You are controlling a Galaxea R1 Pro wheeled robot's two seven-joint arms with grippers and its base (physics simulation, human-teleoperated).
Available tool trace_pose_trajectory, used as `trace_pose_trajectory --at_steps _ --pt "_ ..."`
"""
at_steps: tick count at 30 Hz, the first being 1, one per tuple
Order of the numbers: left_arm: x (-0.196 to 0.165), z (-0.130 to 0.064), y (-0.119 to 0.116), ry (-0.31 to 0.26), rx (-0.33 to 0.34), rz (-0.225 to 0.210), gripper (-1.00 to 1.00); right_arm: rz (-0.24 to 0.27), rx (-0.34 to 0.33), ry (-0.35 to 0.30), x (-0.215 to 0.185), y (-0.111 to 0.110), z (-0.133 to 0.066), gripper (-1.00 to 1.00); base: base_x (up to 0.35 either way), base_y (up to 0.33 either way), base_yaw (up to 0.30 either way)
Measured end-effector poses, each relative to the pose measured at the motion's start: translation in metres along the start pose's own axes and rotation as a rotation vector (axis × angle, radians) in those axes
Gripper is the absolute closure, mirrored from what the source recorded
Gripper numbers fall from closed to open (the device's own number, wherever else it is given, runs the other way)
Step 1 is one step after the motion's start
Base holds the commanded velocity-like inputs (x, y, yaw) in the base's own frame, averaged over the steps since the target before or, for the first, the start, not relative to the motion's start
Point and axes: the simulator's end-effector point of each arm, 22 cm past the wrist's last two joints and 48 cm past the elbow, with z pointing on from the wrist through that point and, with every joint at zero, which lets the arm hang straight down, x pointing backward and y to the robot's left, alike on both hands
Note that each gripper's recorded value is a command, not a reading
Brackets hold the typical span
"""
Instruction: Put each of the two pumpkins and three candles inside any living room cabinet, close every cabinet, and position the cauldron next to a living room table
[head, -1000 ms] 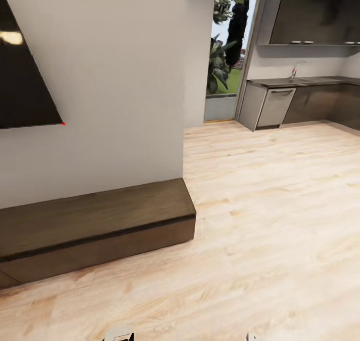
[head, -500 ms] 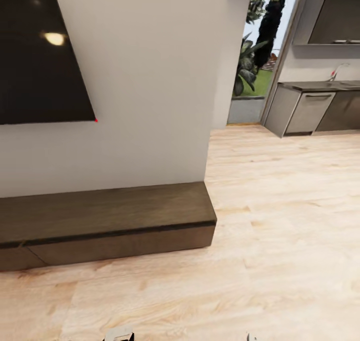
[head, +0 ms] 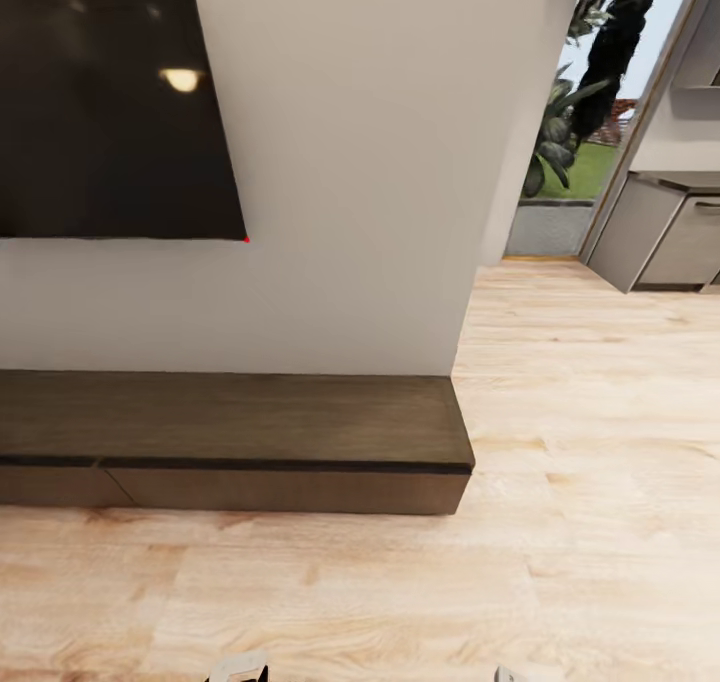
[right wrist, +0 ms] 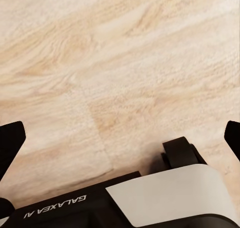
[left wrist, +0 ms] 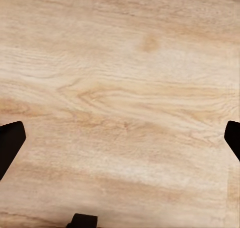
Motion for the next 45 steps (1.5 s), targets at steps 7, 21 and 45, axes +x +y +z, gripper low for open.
trace_pose_trajectory --at_steps 7,21,45 --pt "0.0001 0.0000 0.0000 0.000 0.000 0.000 -1.00 0.003 0.002 -0.001 -0.0006 -0.0014 0.0001 -1.00 0.003 -0.034 0.289" --pt "0.0001 0.0000 0.0000 0.000 0.000 0.000 -1.00 0.016 0.000 -0.006 -0.0030 0.0005 0.0000 -1.00 0.000 -0.080 0.236" --pt "-0.0001 0.0000 0.0002 -0.001 0.000 0.001 -1.00 0.018 -0.002 -0.008 -0.0038 0.0012 -0.0001 -1.00 0.083 0.000 0.004"
